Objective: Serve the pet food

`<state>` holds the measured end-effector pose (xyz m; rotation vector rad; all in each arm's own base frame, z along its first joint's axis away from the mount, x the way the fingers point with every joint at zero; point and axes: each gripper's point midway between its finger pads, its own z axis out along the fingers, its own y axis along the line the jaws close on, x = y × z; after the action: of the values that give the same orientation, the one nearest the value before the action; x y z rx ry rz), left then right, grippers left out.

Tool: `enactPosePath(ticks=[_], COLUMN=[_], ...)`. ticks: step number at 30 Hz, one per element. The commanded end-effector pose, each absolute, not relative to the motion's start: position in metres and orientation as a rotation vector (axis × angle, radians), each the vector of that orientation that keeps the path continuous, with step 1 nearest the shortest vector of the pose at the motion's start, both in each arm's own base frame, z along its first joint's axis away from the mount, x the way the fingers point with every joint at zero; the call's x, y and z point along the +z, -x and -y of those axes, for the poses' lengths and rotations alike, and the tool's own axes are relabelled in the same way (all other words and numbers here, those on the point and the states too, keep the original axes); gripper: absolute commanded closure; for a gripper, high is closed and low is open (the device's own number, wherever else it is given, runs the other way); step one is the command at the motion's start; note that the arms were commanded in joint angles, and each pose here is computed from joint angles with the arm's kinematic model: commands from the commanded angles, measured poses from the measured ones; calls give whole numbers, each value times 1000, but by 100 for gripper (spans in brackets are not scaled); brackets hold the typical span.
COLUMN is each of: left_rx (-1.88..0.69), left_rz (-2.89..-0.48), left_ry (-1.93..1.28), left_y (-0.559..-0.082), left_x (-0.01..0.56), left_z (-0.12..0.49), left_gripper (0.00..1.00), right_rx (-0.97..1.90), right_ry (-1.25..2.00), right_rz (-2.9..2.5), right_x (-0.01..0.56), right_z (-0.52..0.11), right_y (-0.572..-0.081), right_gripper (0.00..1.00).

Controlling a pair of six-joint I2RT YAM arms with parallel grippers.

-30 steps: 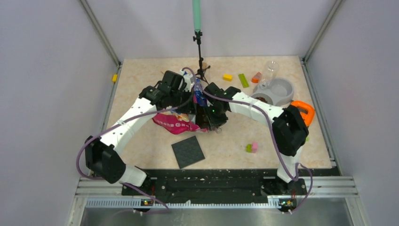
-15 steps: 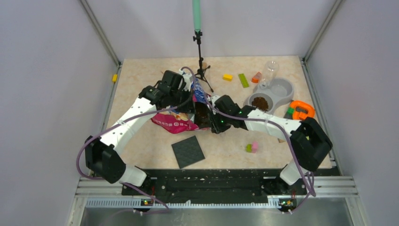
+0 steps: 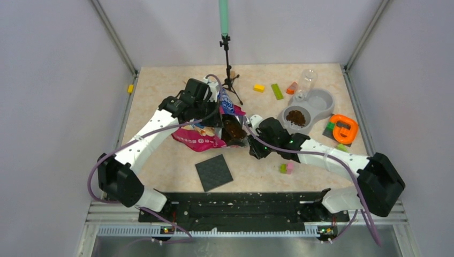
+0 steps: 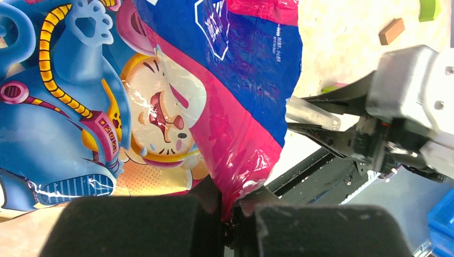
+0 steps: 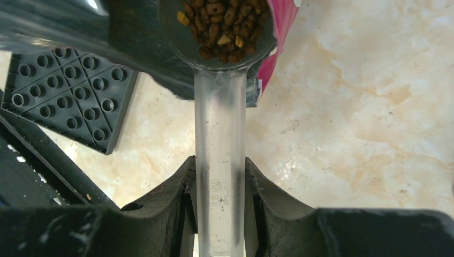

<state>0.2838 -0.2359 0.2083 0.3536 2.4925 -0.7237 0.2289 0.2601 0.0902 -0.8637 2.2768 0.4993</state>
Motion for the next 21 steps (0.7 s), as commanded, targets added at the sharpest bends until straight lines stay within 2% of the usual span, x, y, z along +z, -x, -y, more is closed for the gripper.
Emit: enactPosePath(ticks=[1, 8, 21], left_rx=[-830, -813, -805], left_rz=[-2326, -2347, -2316], left_ry=[-362, -376, -340], left_y=[-304, -307, -308], left_x=[255, 251, 251], left_z=[258, 258, 252], left_gripper=[100, 100, 100], right_rx=[503, 486, 419], right_ry=[854, 828, 882], right_rz=[-2108, -2110, -2123], right_x=[129, 127, 149], right_z=[-262, -273, -252], right_y=[-236, -252, -239], right_gripper=[100, 100, 100])
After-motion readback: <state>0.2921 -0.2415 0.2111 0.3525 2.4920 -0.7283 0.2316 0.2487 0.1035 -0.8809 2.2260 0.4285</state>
